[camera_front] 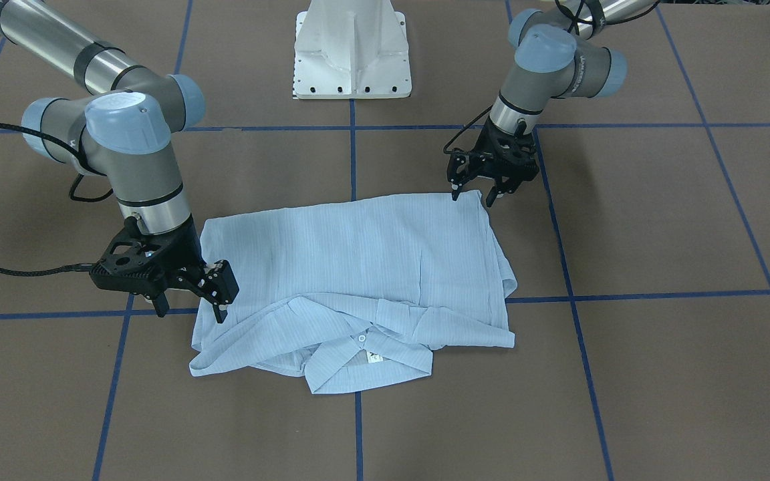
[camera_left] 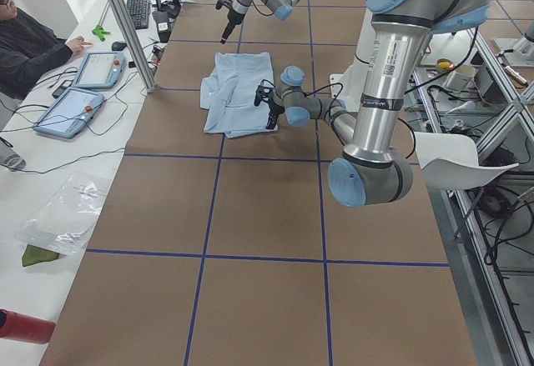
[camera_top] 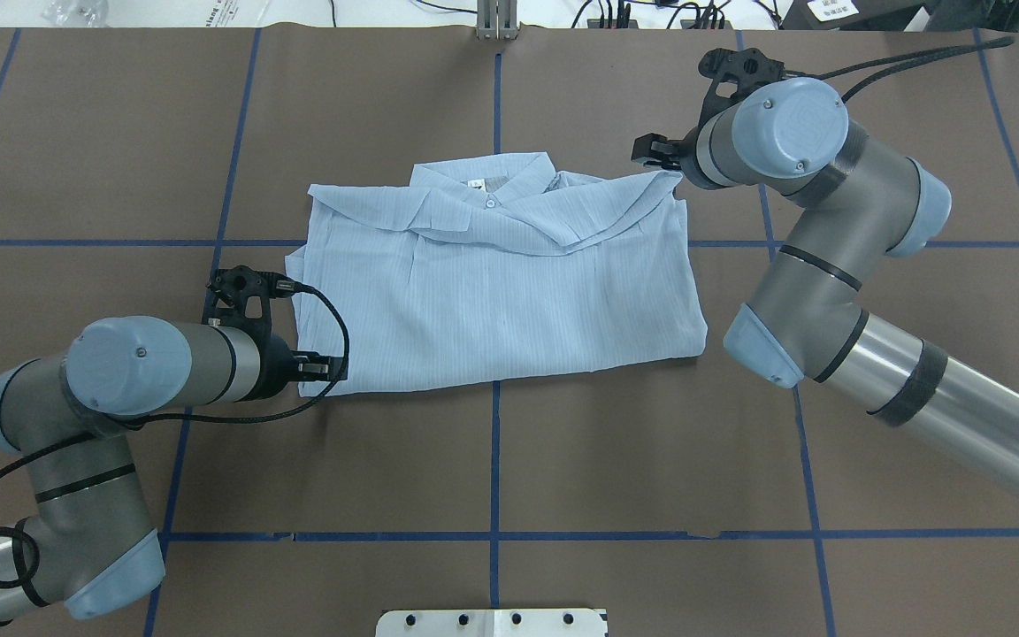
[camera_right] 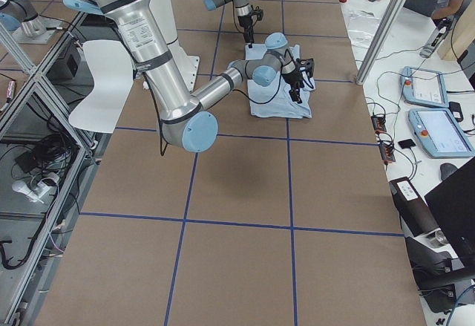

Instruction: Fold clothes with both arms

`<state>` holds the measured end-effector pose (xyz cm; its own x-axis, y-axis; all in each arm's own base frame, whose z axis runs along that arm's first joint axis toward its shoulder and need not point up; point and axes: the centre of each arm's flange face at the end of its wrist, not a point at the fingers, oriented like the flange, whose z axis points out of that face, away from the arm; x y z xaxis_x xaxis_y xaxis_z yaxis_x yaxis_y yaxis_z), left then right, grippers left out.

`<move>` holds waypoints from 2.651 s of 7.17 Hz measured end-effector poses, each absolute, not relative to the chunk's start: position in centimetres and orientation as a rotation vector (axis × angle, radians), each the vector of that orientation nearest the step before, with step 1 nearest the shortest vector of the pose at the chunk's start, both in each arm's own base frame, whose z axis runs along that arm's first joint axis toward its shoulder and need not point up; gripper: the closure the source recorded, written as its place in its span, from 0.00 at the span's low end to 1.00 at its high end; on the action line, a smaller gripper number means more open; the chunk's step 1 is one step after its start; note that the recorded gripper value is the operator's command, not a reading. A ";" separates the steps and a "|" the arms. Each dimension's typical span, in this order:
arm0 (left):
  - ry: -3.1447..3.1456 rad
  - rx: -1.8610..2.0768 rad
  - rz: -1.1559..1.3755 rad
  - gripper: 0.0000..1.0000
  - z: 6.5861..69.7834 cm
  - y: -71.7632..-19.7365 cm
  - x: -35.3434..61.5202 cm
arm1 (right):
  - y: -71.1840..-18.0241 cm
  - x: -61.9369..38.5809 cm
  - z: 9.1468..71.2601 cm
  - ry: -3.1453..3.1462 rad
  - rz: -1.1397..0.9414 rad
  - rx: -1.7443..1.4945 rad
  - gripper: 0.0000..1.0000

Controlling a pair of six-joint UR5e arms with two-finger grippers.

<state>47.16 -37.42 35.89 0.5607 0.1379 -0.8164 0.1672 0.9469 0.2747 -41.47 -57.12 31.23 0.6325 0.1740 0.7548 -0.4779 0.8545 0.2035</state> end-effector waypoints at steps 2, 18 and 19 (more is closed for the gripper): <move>0.975 0.335 -0.013 0.56 36.2 -37.3 47.6 | -57.1 -41.5 31.2 -0.805 0.384 0.409 0.00; 0.642 0.612 -0.067 0.31 39.1 -72.9 39.5 | -51.3 -44.4 22.2 -0.907 0.405 0.358 0.00; 0.645 0.626 -0.078 0.00 37.8 -74.9 39.5 | -51.0 -45.0 21.0 -0.914 0.408 0.351 0.00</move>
